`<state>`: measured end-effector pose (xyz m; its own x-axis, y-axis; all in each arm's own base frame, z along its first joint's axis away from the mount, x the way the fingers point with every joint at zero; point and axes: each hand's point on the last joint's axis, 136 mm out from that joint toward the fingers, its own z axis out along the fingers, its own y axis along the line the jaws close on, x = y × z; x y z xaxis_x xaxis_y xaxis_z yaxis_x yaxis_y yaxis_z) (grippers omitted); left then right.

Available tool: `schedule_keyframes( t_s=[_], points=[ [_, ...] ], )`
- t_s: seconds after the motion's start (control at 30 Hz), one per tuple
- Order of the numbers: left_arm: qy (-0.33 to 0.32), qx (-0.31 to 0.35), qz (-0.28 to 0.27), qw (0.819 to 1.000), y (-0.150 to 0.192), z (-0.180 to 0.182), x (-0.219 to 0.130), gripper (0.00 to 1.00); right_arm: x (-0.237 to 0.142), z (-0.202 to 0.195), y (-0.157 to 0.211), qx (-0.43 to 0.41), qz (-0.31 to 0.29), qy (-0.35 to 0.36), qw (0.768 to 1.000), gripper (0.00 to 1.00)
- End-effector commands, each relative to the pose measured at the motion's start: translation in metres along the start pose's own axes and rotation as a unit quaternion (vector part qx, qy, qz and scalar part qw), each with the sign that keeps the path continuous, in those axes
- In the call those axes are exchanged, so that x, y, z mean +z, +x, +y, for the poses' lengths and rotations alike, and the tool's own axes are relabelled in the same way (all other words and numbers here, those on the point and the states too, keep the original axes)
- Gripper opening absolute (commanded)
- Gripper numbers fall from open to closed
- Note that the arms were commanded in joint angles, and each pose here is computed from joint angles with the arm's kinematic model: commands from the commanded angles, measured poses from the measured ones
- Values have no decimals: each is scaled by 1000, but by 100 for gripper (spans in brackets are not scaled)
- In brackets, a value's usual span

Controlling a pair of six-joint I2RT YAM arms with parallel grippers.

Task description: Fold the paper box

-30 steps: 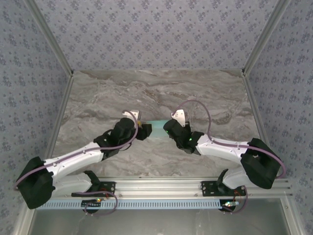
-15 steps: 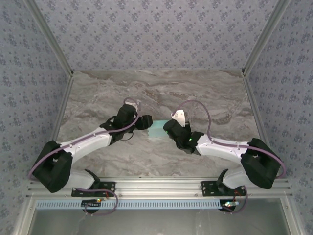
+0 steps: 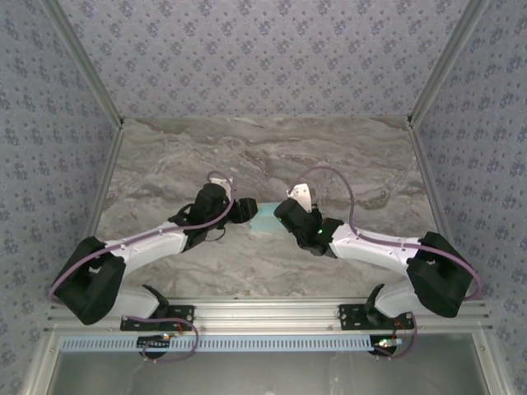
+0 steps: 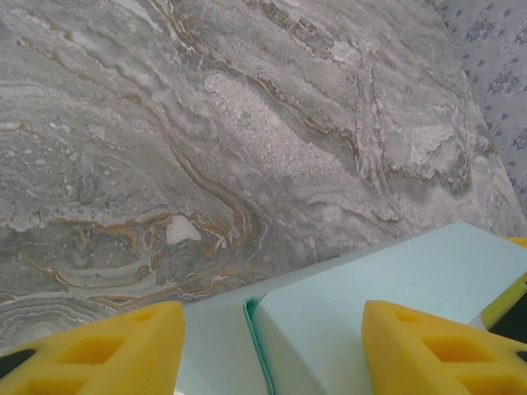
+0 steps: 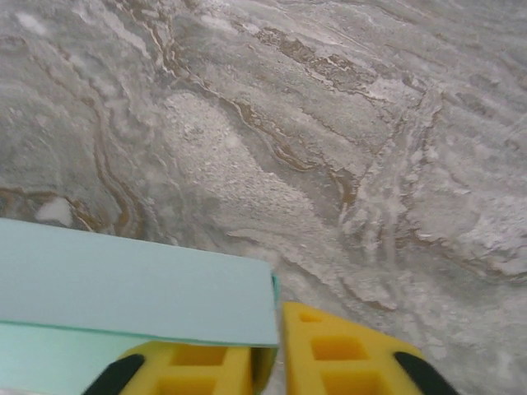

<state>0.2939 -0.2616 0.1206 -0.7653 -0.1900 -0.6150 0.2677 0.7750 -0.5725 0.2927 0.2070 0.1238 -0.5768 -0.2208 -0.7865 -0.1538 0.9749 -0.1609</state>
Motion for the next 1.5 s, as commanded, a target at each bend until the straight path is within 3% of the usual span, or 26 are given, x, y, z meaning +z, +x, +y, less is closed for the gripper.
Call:
schedule_keyframes(
  t_s=[0.0, 0.17, 0.37, 0.63, 0.9, 1.17, 1.47],
  points=[
    [-97, 1, 96, 991, 62, 54, 4, 58, -11, 2, -4, -24, 24, -29, 999, 26],
    [-99, 10, 92, 991, 57, 50, 5, 57, -26, 5, -16, -29, 25, -63, 997, 39],
    [-99, 18, 89, 991, 55, 45, 5, 57, -42, 10, -34, -13, 32, -128, 991, 47],
    [-97, 26, 83, 991, 50, 39, 4, 57, -15, -3, -42, 78, 87, -203, 972, 55],
    [-93, 27, 80, 992, 48, 36, 5, 57, 16, -14, -15, 128, 139, -233, 954, 54],
    [-88, 23, 91, 992, 53, 35, 5, 57, 30, -14, 35, 154, 193, -232, 941, 49],
    [-88, -8, 154, 984, 90, 48, 1, 47, 31, -14, 93, 184, 246, -220, 926, 41]
  ],
)
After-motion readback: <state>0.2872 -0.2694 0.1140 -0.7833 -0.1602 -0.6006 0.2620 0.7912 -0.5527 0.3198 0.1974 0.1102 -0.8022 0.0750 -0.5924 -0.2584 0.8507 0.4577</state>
